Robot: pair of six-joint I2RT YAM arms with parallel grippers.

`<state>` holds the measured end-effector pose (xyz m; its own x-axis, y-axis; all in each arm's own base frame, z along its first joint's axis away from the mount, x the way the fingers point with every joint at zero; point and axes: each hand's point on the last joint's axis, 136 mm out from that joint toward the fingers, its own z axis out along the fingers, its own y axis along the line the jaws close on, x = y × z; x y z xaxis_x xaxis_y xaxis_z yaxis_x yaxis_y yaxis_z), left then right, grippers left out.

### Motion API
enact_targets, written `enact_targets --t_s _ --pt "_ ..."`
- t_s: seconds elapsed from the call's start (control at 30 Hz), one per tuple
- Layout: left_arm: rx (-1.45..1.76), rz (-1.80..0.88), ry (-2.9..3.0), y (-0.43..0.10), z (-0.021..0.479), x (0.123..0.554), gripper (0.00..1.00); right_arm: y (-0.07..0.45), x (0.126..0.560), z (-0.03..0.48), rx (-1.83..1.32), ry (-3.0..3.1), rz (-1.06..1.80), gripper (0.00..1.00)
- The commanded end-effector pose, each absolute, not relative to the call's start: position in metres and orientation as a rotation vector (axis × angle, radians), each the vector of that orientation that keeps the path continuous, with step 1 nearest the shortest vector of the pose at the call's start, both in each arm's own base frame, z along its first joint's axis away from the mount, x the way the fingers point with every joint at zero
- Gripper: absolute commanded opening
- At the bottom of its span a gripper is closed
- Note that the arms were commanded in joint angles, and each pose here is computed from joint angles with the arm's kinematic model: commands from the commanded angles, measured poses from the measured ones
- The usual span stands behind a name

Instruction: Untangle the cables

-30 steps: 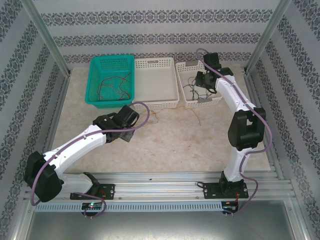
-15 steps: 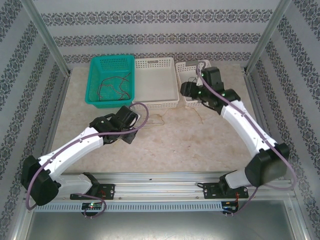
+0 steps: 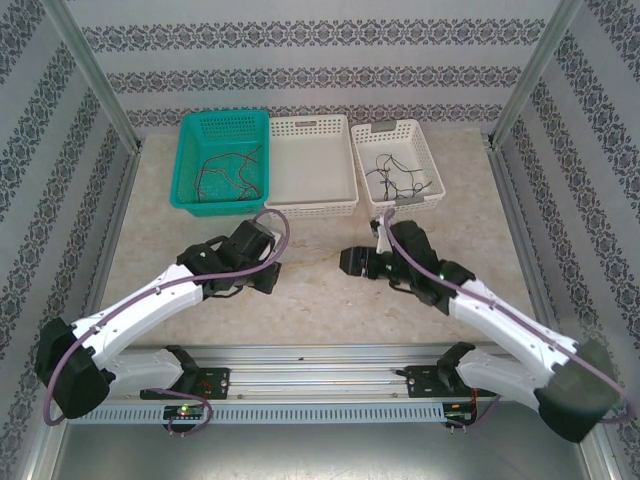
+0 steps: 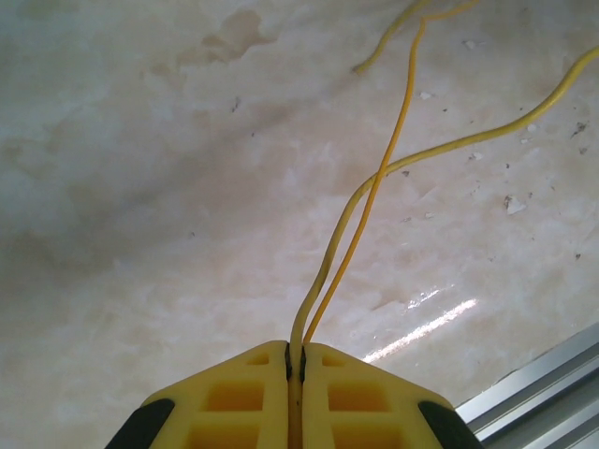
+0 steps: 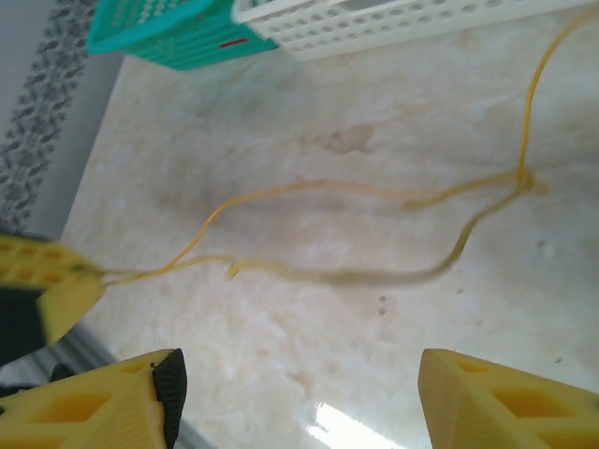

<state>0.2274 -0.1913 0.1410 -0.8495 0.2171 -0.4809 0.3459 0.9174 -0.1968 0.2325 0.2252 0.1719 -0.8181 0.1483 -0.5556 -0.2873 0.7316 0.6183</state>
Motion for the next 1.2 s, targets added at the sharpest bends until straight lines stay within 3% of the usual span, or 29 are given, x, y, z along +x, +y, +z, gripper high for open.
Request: enact_targets --t_s 0.0,0.33,0.97,1.07,1.17 --pt "0.209 -0.516 2.590 -0.204 0.139 0.232 0.00 0.215 0.226 0.172 0.017 2.269 0.992 0.68" --pt "0.122 -0.629 2.558 -0.219 0.125 0.231 0.00 0.203 0.229 0.128 0.260 2.283 0.987 0.70" --pt "0.111 -0.582 2.570 -0.216 0.086 0.216 0.00 0.242 0.267 0.121 0.350 2.248 1.029 0.68" --pt "0.106 -0.588 2.575 -0.218 0.081 0.215 0.00 0.250 0.270 0.115 0.347 2.265 1.037 0.62" --pt "0.110 -0.599 2.572 -0.220 0.078 0.213 0.00 0.259 0.274 0.111 0.350 2.269 1.059 0.47"
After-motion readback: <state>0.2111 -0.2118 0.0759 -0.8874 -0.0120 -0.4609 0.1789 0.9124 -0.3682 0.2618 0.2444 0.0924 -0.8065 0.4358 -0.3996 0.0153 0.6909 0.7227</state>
